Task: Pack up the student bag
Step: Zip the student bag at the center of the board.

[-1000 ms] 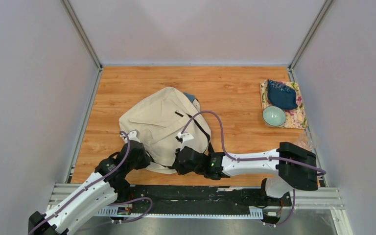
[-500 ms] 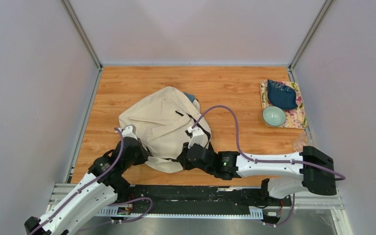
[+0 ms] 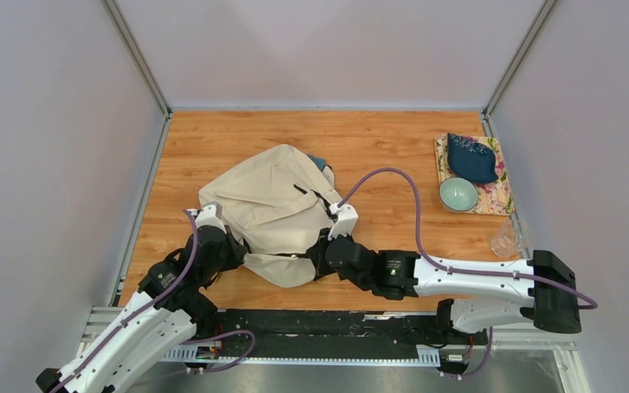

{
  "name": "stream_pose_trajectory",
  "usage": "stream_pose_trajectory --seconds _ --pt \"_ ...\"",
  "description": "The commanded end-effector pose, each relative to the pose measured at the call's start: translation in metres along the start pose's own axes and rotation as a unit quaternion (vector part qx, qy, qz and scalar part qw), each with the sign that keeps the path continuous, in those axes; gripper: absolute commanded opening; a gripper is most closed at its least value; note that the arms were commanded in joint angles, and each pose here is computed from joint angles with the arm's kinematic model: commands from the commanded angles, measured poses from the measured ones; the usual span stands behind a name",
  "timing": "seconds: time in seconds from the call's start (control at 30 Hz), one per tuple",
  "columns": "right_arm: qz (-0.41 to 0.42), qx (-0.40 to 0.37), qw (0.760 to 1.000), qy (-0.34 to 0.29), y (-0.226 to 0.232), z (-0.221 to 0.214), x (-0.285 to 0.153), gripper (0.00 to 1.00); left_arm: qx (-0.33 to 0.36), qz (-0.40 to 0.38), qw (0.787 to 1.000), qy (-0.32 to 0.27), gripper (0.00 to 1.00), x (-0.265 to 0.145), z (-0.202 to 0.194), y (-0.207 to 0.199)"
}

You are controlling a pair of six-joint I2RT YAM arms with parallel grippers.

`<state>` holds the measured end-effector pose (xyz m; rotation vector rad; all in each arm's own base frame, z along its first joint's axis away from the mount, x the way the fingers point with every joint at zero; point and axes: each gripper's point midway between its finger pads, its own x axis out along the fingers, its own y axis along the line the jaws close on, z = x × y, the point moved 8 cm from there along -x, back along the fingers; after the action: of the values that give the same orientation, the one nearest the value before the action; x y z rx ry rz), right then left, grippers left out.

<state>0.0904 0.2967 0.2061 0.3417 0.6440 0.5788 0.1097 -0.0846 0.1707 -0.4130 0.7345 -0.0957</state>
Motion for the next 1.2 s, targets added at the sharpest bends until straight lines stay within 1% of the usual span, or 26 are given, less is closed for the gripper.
stream_pose_trajectory --seconds 0.0,0.3,0.47,0.6,0.83,1.0,1.17 --pt "-0.055 -0.018 0.996 -0.064 -0.015 0.036 -0.008 0.0 0.031 0.086 0.995 -0.042 0.0 -0.007 0.009 0.024" --pt "-0.067 -0.01 0.994 -0.084 -0.025 0.056 -0.009 0.0 0.038 0.111 0.992 -0.043 0.0 -0.012 0.005 0.035" --pt "-0.073 -0.014 0.995 -0.072 -0.031 0.049 -0.009 0.0 0.039 0.124 0.99 -0.049 0.0 -0.015 0.004 0.04" --pt "-0.088 -0.015 0.995 -0.054 -0.044 0.033 -0.007 0.0 0.04 0.129 0.989 -0.054 0.0 -0.017 0.006 0.042" --pt "-0.113 -0.006 0.992 -0.054 -0.063 0.022 -0.015 0.0 0.044 0.14 0.987 -0.06 0.0 -0.021 0.008 0.044" --pt "-0.117 -0.003 0.991 -0.058 -0.065 0.023 -0.017 0.0 0.043 0.141 0.987 -0.06 0.0 -0.022 0.009 0.044" --pt "-0.127 -0.012 0.989 -0.074 -0.06 0.034 -0.013 0.0 0.041 0.137 0.988 -0.061 0.0 -0.024 0.009 0.043"
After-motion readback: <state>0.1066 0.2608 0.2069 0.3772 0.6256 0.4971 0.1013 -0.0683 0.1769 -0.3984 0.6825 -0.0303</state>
